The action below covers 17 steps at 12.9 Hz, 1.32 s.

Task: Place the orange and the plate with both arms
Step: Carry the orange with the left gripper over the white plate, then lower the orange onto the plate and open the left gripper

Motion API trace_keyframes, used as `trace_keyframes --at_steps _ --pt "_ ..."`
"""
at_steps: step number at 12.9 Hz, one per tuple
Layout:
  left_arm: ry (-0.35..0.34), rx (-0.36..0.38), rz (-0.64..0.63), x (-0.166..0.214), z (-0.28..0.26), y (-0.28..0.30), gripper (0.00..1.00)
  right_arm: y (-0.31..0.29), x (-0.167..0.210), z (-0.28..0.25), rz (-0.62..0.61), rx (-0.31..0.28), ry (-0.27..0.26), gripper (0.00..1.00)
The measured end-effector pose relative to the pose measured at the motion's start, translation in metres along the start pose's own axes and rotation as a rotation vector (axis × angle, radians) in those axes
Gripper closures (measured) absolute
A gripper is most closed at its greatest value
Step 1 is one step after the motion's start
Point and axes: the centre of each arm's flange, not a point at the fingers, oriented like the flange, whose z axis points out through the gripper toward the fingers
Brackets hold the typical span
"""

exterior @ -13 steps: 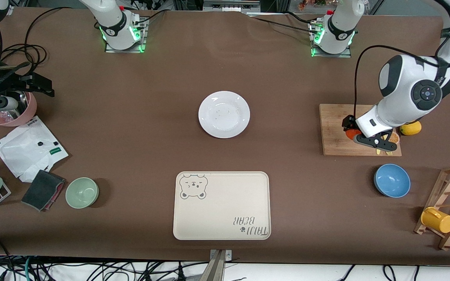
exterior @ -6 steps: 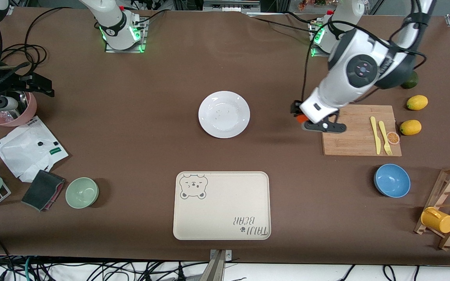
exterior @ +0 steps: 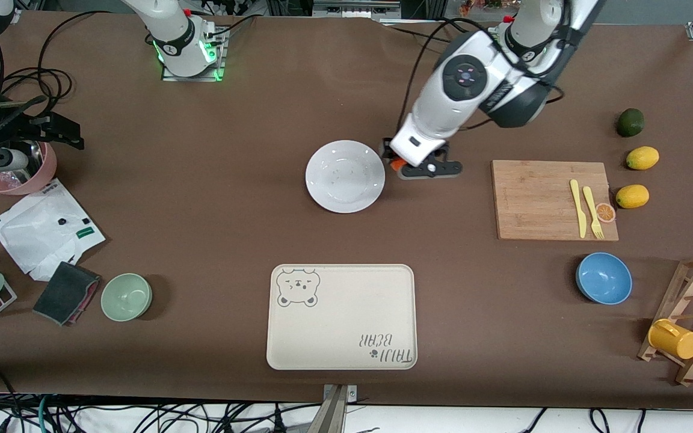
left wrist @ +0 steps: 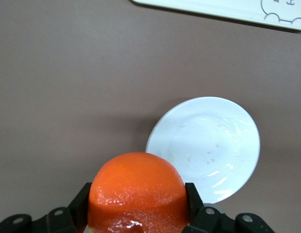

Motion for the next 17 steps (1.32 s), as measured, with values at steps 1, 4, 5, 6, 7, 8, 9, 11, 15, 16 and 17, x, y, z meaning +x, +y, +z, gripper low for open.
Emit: trace_keyframes --at_steps 1,4,5,6,7,8,9,11,15,16,17 --pt "-0.012 -0.005 -0.017 -0.013 0.015 0.015 0.21 0.0 0.0 0.0 0.0 0.0 0.0 0.0" --pt "0.028 0.048 -0.057 -0.034 0.07 0.048 0.21 0.0 0.0 0.0 0.0 0.0 0.0 0.0" --pt "0.046 0.069 -0.073 -0.034 0.089 0.056 0.21 0.0 0.0 0.0 0.0 0.0 0.0 0.0" --pt "0.058 0.085 -0.088 -0.033 0.109 0.065 0.21 0.0 0.0 0.0 0.0 0.0 0.0 0.0" --pt "0.06 0.095 -0.1 -0.031 0.128 0.072 0.21 0.0 0.0 0.0 0.0 0.0 0.0 0.0" --pt "0.056 0.101 -0.113 -0.029 0.146 0.078 0.21 0.0 0.0 0.0 0.0 0.0 0.0 0.0" --pt "0.047 0.102 -0.125 -0.029 0.161 0.084 0.21 0.0 0.0 0.0 0.0 0.0 0.001 0.0" --pt "0.05 0.078 -0.142 -0.03 0.18 0.095 0.21 0.0 0.0 0.0 0.0 0.003 0.001 0.0" --pt "0.1 0.089 -0.15 -0.033 0.206 0.101 0.21 -0.003 0.001 0.001 -0.002 0.017 0.001 0.0" --pt "0.103 0.087 -0.152 -0.032 0.205 0.101 0.21 -0.004 0.001 0.003 -0.003 0.023 -0.003 0.0" --pt "0.106 0.087 -0.155 -0.03 0.205 0.1 0.14 -0.006 0.002 0.005 -0.006 0.042 -0.005 0.0"
